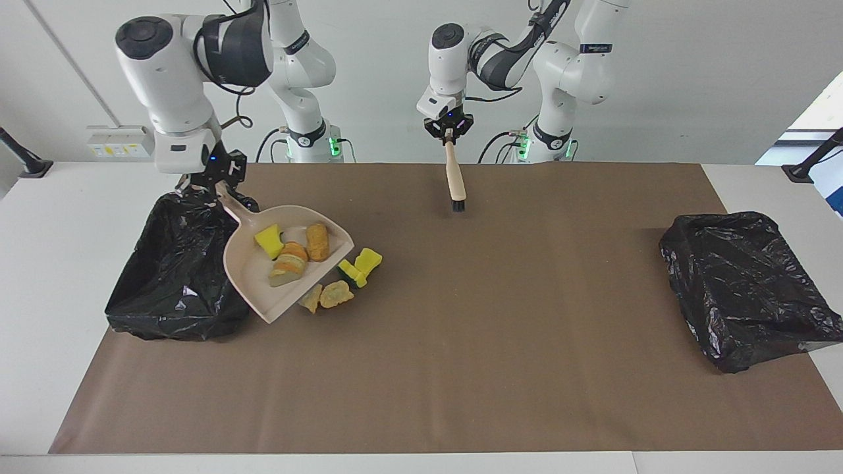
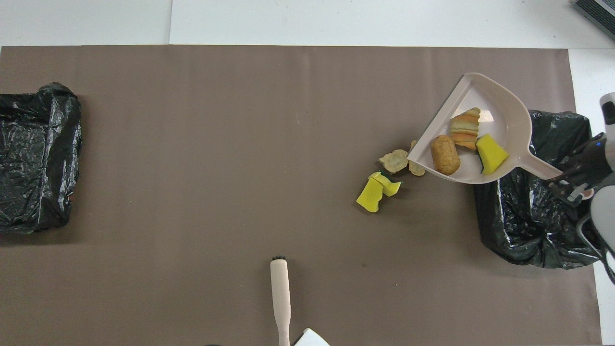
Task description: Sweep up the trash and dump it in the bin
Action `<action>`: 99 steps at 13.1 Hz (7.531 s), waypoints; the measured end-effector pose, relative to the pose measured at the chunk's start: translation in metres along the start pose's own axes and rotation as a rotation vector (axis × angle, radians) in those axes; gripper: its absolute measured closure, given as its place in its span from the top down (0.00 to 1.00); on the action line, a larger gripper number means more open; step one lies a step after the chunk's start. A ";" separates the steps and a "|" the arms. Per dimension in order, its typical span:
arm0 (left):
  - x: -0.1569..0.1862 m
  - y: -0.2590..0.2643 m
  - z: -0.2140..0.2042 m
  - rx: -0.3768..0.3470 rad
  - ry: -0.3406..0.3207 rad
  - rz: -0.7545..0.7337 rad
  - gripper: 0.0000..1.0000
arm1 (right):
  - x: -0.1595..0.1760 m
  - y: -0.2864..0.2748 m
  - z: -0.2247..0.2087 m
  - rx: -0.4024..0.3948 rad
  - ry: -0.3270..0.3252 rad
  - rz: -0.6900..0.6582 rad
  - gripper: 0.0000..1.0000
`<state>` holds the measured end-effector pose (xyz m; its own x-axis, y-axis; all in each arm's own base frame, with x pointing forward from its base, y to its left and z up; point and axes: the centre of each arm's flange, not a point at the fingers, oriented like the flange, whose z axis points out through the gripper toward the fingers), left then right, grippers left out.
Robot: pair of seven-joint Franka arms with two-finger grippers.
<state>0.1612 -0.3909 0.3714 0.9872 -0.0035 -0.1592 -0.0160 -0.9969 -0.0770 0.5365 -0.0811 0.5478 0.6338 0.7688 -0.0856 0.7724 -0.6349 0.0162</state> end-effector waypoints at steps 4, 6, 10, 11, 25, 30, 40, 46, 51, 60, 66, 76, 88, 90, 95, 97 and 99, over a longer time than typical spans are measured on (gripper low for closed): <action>-0.005 0.007 0.019 0.011 -0.010 0.016 0.26 | -0.092 0.045 0.006 0.006 -0.001 -0.049 0.32; -0.003 0.008 0.026 0.014 -0.013 0.015 0.26 | -0.139 0.064 0.005 -0.033 -0.028 -0.076 0.32; -0.002 0.008 0.026 0.012 -0.013 0.013 0.26 | -0.183 0.082 -0.001 -0.134 -0.197 -0.118 0.32; 0.000 0.008 0.026 0.011 -0.014 0.014 0.27 | -0.185 0.084 -0.001 -0.153 -0.246 -0.133 0.32; 0.177 -0.077 -0.123 -0.088 0.069 0.109 1.00 | -0.171 0.091 0.007 -0.269 -0.613 -0.334 0.32; 0.262 -0.199 -0.210 -0.063 0.154 0.145 1.00 | -0.174 0.092 -0.008 -0.292 -0.625 -0.336 0.32; 0.310 -0.312 -0.336 -0.088 0.169 0.162 1.00 | -0.079 0.024 -0.049 -0.212 -0.263 0.204 0.32; 0.317 -0.317 -0.346 -0.085 0.173 0.184 1.00 | 0.076 -0.073 -0.025 -0.103 -0.135 0.569 0.32; 0.315 -0.324 -0.342 -0.077 0.149 0.193 1.00 | 0.208 -0.156 0.039 -0.036 -0.082 0.810 0.32; 0.307 -0.329 -0.339 -0.062 0.133 0.193 1.00 | 0.401 -0.340 0.132 0.054 0.019 0.987 0.32; 0.306 -0.325 -0.339 -0.061 0.135 0.200 1.00 | 0.422 -0.343 0.138 0.103 0.067 0.997 0.32; 0.307 -0.322 -0.341 -0.053 0.153 0.316 1.00 | 0.410 -0.343 0.143 0.079 0.014 0.889 0.74; 0.358 -0.181 -0.244 -0.104 0.215 0.152 1.00 | 0.254 -0.478 0.047 0.197 -0.156 0.829 1.00; 0.365 -0.137 -0.208 -0.119 0.213 0.140 1.00 | 0.231 -0.501 0.063 0.234 -0.168 0.849 1.00; 0.370 -0.038 -0.105 -0.135 0.234 0.113 1.00 | 0.199 -0.557 0.132 0.231 -0.140 0.923 1.00; 0.361 -0.025 -0.074 -0.132 0.223 0.126 1.00 | 0.191 -0.572 0.157 0.229 -0.159 0.927 1.00; 0.357 -0.024 -0.056 -0.132 0.223 0.131 1.00 | 0.191 -0.574 0.169 0.234 -0.157 0.936 1.00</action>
<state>0.5227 -0.3724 0.3716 0.9888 -0.1358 0.0622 -0.1396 -0.9883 0.0612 0.2068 0.4172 0.3536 0.9606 -0.0623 -0.2709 -0.0791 -0.9956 -0.0512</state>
